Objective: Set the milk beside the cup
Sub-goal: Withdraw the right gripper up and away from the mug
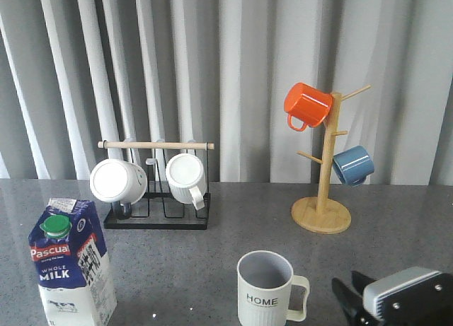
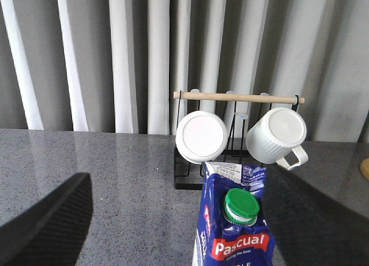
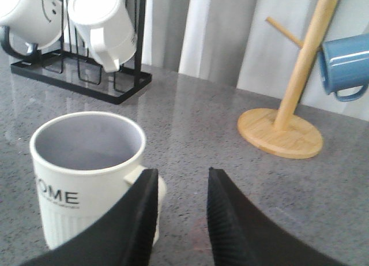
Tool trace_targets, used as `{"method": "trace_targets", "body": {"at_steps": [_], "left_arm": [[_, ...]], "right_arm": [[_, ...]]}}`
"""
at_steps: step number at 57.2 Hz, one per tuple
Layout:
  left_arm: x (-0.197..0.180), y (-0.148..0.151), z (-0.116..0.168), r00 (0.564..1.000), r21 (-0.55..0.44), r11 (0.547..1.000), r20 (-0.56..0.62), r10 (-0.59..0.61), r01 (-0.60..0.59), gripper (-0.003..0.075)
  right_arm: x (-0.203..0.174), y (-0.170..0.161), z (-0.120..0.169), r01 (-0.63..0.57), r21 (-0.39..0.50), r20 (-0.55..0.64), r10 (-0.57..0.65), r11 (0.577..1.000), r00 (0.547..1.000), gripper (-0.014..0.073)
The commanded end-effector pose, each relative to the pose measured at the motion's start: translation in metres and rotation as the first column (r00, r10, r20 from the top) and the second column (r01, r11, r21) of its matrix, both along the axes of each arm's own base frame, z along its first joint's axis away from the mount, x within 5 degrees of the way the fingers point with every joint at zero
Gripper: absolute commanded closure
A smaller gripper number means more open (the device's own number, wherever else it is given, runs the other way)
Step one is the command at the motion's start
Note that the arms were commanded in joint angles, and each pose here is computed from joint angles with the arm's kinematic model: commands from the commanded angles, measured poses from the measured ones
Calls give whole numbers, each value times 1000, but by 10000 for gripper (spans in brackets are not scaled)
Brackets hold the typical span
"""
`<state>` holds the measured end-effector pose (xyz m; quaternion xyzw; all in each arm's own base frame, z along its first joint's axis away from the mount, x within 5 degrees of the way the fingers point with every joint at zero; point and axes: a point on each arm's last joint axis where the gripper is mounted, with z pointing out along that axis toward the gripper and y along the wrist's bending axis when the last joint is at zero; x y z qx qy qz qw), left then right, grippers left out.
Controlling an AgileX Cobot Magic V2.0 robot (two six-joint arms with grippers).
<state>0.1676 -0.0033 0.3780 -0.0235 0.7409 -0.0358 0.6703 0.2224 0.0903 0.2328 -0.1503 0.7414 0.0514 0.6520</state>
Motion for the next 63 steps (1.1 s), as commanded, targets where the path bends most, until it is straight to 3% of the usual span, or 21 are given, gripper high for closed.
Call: {"method": "trace_targets", "body": {"at_steps": [1,20,27,33,47,55,63], "left_arm": [[-1,-1,19,994,-22,1000,114,-1,4,133],[-1,-1,19,994,-22,1000,114,-1,4,133],[-1,-1,19,994,-22,1000,114,-1,4,133],[-1,-1,19,994,-22,1000,114,-1,4,133],[-1,-1,19,994,-22,1000,114,-1,4,133],[-1,-1,19,994,-22,1000,114,-1,4,133],[-1,-1,19,994,-22,1000,114,-1,4,133]], "right_arm": [[-4,-14,27,12,-15,105,-11,1000,994,367],[-38,-69,70,136,75,177,-148,988,973,375],[-55,-83,81,196,98,201,-212,976,956,467],[-73,-86,90,212,111,228,-233,971,945,613],[-97,-86,104,208,123,313,-237,970,920,603],[-99,-85,106,217,27,360,-212,976,909,603],[-99,-85,106,219,20,361,-211,976,908,603]]}}
